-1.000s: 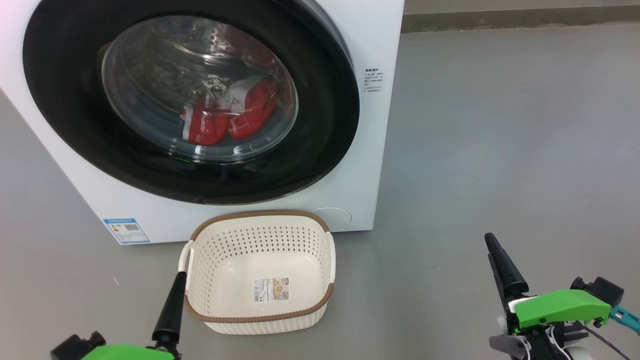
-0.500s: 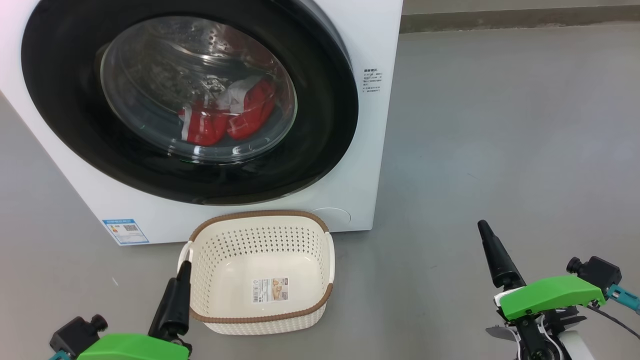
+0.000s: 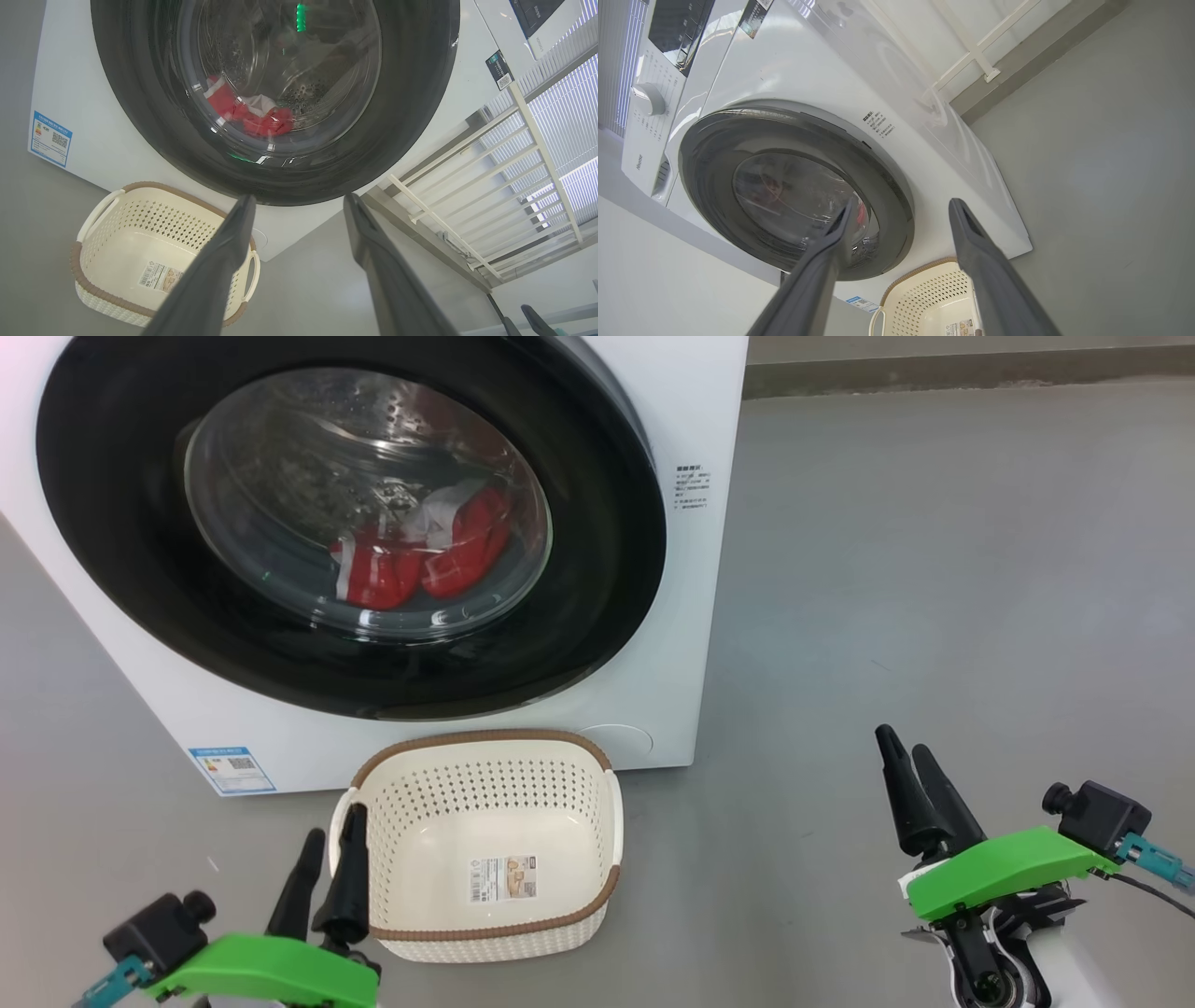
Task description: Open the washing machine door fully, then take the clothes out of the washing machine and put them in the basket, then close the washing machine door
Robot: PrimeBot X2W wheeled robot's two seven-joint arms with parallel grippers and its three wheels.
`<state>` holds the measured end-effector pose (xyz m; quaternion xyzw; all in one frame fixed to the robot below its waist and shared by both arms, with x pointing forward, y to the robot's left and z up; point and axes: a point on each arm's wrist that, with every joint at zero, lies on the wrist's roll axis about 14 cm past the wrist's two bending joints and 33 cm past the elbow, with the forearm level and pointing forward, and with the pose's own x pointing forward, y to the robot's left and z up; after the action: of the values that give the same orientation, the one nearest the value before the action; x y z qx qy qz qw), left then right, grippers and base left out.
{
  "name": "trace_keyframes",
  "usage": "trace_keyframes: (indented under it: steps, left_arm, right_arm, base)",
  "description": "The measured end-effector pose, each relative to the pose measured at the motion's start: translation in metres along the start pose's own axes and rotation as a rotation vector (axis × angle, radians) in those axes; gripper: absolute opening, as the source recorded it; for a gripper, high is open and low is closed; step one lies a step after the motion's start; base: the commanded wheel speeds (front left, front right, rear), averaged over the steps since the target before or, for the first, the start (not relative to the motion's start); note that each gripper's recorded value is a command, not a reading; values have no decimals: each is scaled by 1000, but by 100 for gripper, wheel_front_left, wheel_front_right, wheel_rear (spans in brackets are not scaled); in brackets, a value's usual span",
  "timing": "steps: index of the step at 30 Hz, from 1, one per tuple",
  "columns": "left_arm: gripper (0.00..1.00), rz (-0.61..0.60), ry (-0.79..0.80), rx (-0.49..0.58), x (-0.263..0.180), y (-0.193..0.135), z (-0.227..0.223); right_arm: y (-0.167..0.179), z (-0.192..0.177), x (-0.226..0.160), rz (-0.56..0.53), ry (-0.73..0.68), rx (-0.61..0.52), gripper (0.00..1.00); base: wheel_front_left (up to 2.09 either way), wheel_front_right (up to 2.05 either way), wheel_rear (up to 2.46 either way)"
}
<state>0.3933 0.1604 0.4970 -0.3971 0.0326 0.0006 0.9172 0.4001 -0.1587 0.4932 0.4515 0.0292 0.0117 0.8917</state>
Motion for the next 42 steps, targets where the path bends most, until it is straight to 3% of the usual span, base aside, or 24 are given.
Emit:
trace_keyframes:
  steps: [42]
  left_arm:
    - [100, -101, -136, 502, 19, -40, 17]
  right_arm:
    - [46, 23, 21, 166, -108, -615, 100]
  base:
    - [0, 0, 0]
